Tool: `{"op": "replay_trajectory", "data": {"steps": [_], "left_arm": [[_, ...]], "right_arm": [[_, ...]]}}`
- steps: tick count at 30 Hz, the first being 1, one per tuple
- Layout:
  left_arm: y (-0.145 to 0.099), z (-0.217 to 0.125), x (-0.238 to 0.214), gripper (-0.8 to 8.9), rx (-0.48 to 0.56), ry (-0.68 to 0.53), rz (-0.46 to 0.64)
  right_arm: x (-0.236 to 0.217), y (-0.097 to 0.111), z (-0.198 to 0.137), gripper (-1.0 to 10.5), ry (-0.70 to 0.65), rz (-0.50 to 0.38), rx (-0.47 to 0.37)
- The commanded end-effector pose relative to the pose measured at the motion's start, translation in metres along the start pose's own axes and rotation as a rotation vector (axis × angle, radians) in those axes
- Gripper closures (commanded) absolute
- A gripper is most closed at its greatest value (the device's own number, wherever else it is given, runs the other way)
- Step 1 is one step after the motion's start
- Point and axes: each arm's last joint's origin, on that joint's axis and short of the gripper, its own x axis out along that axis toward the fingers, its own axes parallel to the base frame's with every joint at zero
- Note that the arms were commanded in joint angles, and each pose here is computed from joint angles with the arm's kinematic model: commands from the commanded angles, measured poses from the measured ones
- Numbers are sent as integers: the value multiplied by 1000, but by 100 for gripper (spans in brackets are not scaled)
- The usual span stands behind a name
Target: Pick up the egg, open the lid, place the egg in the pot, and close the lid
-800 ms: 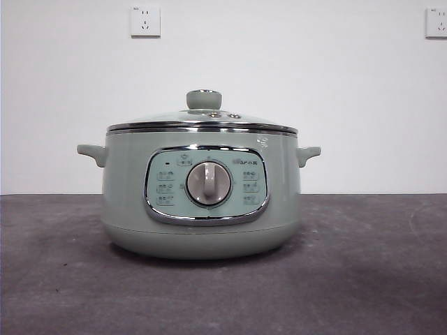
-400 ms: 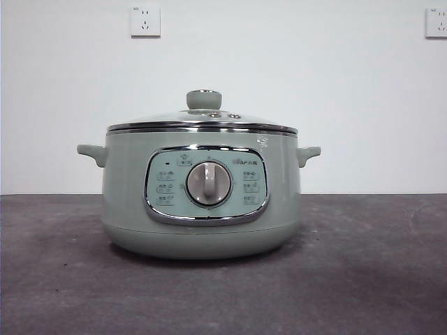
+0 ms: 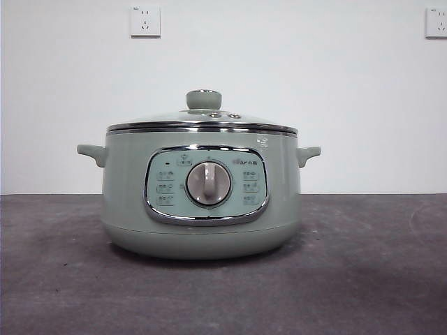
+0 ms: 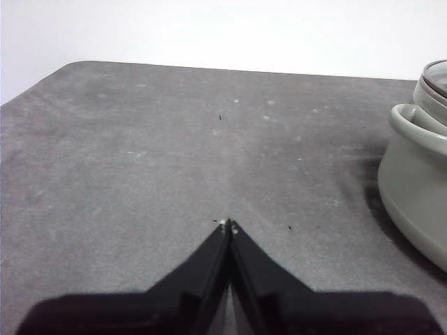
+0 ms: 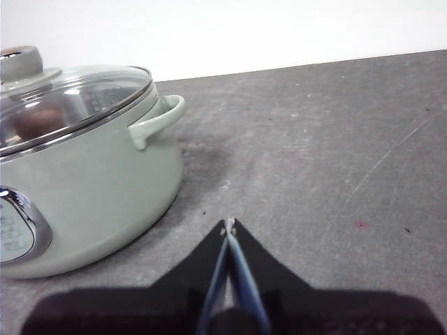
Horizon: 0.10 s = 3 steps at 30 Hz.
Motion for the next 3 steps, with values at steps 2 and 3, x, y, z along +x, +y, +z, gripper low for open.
{"op": "replay_trajectory", "data": {"steps": [2, 3], "left_arm": [[0, -4, 1, 817, -7, 10, 0], [0, -4, 1, 817, -7, 10, 0]], "right_arm": [[1, -1, -4, 946, 19, -4, 13], [1, -1, -4, 946, 19, -4, 13]]}}
